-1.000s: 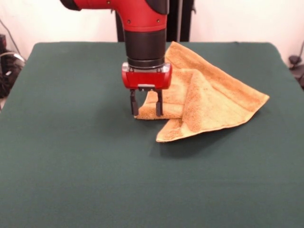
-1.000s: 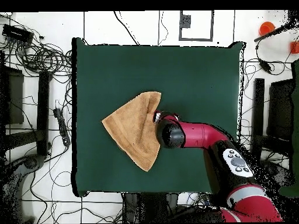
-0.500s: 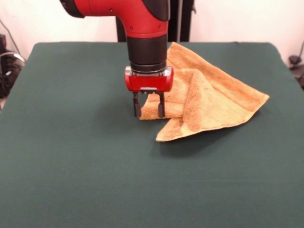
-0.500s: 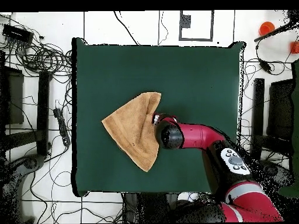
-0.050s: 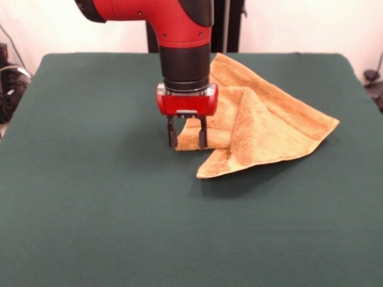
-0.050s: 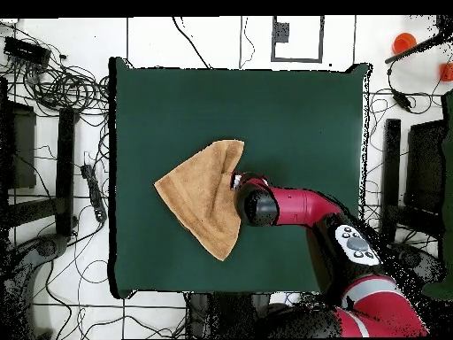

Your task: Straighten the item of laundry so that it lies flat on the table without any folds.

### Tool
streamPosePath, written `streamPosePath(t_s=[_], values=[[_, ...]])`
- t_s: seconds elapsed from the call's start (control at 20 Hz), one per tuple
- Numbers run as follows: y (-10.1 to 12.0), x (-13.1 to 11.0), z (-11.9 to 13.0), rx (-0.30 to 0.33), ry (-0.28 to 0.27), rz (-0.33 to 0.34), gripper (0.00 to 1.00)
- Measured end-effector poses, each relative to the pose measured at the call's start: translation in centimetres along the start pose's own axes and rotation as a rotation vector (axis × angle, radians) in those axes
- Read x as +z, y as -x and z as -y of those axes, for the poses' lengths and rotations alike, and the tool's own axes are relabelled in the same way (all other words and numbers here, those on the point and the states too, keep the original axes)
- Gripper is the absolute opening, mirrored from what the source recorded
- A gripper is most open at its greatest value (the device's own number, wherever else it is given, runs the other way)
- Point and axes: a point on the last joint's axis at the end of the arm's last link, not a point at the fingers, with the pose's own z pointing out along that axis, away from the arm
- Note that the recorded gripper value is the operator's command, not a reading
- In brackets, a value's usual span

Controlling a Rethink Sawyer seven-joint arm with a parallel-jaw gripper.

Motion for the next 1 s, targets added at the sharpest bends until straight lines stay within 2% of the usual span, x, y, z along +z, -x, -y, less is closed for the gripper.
streamPosePath(t_s=[0.6,1.0], values=[[2.2,-2.3,0.3,-0.009,-0.017,0.045,1.0],[2.7,-3.0,0.2,-0.015,-0.022,0.054,1.0]])
